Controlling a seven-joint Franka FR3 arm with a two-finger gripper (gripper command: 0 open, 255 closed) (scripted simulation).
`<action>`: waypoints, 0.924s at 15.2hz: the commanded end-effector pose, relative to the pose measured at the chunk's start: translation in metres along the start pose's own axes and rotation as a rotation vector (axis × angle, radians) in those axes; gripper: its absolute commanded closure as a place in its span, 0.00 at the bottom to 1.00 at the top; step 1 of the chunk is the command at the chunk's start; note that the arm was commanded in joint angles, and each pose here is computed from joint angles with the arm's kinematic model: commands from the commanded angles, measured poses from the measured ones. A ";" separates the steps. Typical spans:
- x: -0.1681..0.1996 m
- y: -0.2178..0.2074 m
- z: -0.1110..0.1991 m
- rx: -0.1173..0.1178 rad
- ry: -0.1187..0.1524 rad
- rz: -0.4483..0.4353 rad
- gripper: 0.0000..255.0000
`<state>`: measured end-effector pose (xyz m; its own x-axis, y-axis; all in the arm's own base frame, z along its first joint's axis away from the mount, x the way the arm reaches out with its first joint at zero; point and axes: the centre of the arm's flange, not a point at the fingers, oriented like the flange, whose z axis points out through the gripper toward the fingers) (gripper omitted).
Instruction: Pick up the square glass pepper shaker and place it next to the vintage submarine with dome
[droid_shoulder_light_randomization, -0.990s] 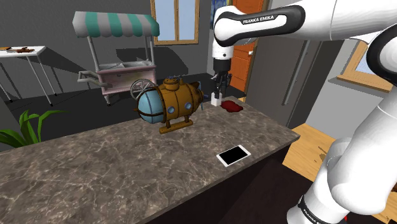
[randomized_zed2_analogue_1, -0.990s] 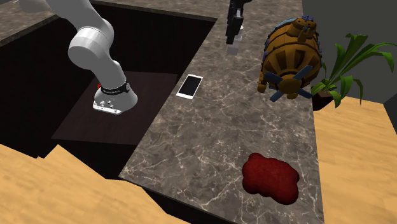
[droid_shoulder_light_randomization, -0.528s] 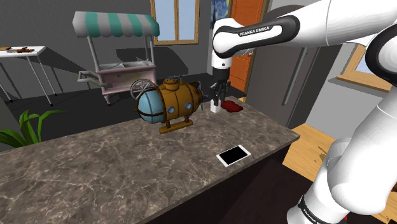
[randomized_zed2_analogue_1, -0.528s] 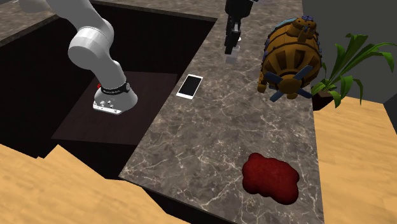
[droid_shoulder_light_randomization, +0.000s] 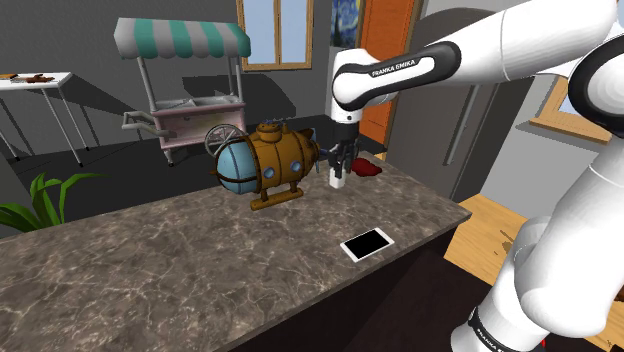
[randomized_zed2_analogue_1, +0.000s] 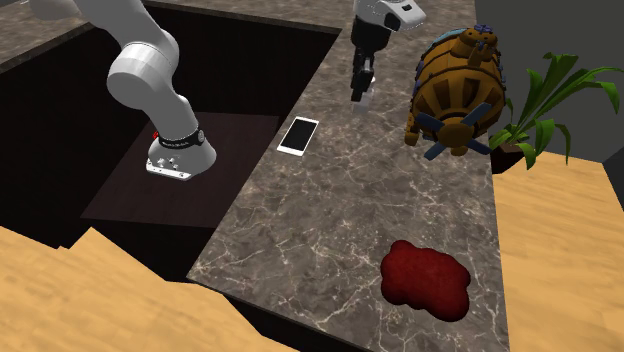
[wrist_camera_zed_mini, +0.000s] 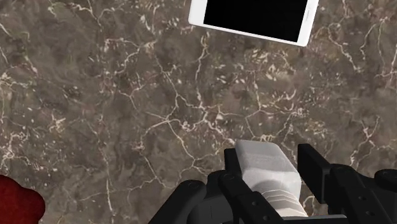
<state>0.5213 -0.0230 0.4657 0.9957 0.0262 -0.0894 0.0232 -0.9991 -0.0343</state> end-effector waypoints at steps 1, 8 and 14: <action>0.001 0.001 0.010 0.000 0.001 0.000 1.00; 0.004 0.002 0.047 0.000 0.001 0.000 1.00; 0.007 0.003 0.079 0.000 0.001 0.000 1.00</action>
<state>0.5209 -0.0231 0.3921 0.9957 0.0260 -0.0894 0.0230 -0.9991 -0.0345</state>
